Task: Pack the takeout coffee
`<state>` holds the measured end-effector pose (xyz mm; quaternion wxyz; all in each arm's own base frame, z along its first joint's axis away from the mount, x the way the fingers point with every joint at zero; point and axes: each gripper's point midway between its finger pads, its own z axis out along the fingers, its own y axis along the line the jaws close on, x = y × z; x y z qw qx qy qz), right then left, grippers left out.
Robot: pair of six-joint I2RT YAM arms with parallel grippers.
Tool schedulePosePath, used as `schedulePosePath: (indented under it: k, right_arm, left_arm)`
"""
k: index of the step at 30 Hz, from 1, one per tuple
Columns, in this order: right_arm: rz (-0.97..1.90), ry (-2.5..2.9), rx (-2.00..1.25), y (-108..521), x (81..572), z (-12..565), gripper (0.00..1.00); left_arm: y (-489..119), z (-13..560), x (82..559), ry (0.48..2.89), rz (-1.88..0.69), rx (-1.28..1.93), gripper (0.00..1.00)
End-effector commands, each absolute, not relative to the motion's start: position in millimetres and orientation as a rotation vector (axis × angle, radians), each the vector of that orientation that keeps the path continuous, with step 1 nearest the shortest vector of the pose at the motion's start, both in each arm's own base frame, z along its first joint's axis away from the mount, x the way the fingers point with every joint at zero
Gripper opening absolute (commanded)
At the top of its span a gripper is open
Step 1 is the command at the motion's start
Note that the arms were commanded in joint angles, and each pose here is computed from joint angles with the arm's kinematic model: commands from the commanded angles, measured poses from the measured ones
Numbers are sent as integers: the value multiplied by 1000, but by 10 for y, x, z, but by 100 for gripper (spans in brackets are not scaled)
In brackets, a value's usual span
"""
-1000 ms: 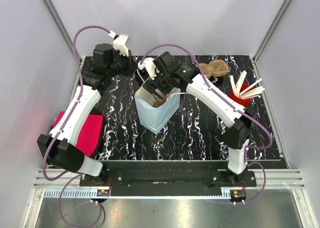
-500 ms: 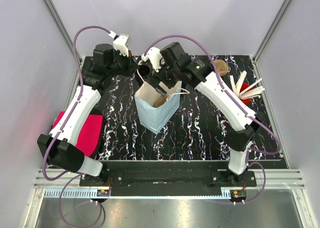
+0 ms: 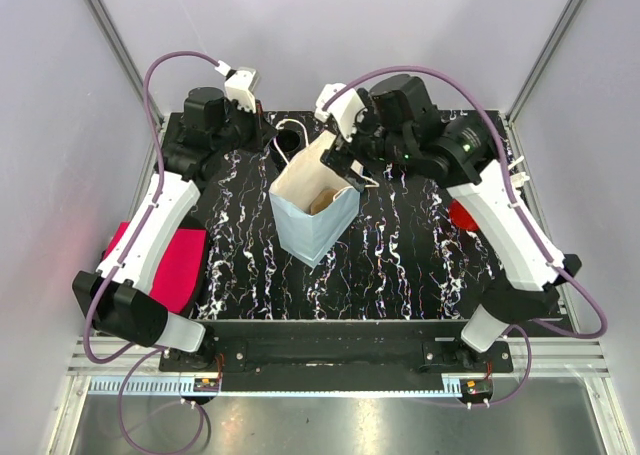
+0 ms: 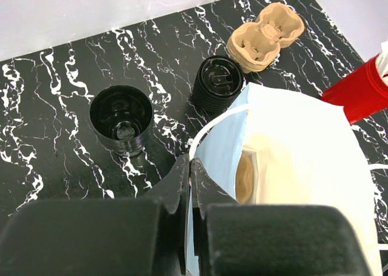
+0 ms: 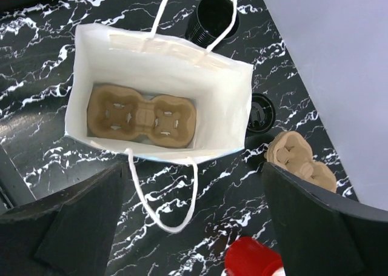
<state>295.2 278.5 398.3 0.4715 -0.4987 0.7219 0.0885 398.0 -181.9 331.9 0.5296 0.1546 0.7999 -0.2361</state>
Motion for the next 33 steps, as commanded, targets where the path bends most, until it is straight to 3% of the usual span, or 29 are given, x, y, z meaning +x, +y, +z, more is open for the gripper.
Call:
schedulePosePath:
  k: [1,3,10,16,18,27,29,33]
  right_arm:
    - [200,1747,-1340,2632,2787,3897,96]
    - [184,1745,-1381,2590,2753,3835,96]
    - [172,1777,-1486,2490,2633,3560,89]
    - [124,1786,-1494,2476,2710,3424,74]
    - [119,1785,-1495,2482,2721,3410,66]
    - [109,1763,-1476,2472,2740,3494,29]
    - [110,1752,-1467,2475,2743,3537,18]
    - [118,1711,-1425,2475,2736,3752,8]
  left_arm:
    - [-1868,3685,3886,1792,-595,410,0]
    - [-1883,3707,3870,1786,-605,420,2]
    - [-1953,3756,3821,1772,-649,458,26]
    - [-2053,3705,3827,1786,-701,481,31]
    - [-2072,3686,3836,1789,-701,486,29]
    - [-2217,3650,3840,1806,-708,522,0]
    - [-2230,3725,3834,1794,-713,527,0]
    - [-2212,3893,3791,1772,-705,547,0]
